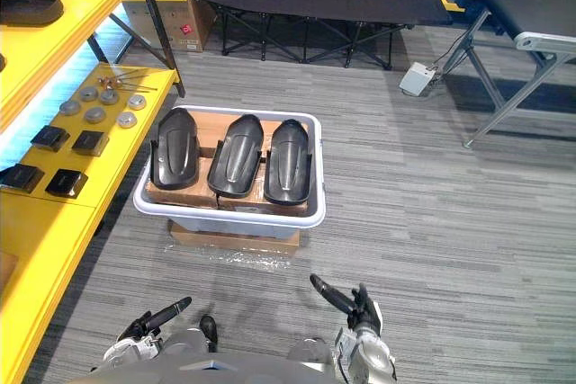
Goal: Walk over and take three plastic housings, then place them on the shelf
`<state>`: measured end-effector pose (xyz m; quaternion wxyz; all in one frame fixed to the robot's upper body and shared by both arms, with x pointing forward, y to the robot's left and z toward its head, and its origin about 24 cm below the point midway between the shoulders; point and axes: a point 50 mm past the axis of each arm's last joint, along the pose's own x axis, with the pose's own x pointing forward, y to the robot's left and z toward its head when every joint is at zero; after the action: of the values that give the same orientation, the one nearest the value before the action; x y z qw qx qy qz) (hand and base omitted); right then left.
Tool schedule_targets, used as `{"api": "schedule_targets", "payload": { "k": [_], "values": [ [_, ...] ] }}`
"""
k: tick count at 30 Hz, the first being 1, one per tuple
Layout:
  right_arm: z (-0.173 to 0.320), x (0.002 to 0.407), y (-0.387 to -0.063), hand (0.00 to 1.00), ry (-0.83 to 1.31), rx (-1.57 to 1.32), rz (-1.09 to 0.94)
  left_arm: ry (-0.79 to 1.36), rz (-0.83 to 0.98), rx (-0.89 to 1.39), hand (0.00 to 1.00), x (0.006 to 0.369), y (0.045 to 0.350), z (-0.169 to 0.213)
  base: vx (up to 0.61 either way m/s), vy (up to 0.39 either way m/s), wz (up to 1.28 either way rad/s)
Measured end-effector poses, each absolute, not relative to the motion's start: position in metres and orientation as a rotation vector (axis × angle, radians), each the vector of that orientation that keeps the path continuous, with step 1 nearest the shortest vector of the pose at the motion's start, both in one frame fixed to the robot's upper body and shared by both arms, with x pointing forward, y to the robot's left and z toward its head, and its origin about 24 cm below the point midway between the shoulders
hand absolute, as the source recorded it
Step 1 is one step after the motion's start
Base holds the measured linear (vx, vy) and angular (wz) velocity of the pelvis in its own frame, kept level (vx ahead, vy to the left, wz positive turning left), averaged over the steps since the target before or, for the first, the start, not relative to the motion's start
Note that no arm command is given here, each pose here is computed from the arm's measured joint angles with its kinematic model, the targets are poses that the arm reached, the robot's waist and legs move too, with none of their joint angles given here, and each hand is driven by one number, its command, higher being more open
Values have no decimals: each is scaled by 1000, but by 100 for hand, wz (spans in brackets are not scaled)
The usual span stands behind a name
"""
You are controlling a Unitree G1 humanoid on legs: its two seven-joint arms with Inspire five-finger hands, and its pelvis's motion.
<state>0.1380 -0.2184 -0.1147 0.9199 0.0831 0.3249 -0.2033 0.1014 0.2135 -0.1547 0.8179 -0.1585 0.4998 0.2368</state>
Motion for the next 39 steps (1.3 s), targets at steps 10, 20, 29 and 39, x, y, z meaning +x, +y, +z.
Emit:
{"api": "schedule_targets", "payload": {
  "k": [10, 20, 29, 39],
  "values": [
    [-17, 200, -247, 100, 165, 33, -540, 1060, 436, -275, 100, 96, 215, -154, 29, -1, -10],
    [-29, 233, -267, 100, 385, -41, -506, 1016, 333, -99, 100, 105, 220, -148, -89, 5, 6],
    [28, 309, -294, 100, 304, 70, -579, 797, 330, -143, 100, 151, 235, -120, -160, 14, 29],
    [106, 341, -330, 100, 146, -29, -635, 737, 320, -168, 100, 167, 234, -112, 36, 34, 12]
  ]
}}
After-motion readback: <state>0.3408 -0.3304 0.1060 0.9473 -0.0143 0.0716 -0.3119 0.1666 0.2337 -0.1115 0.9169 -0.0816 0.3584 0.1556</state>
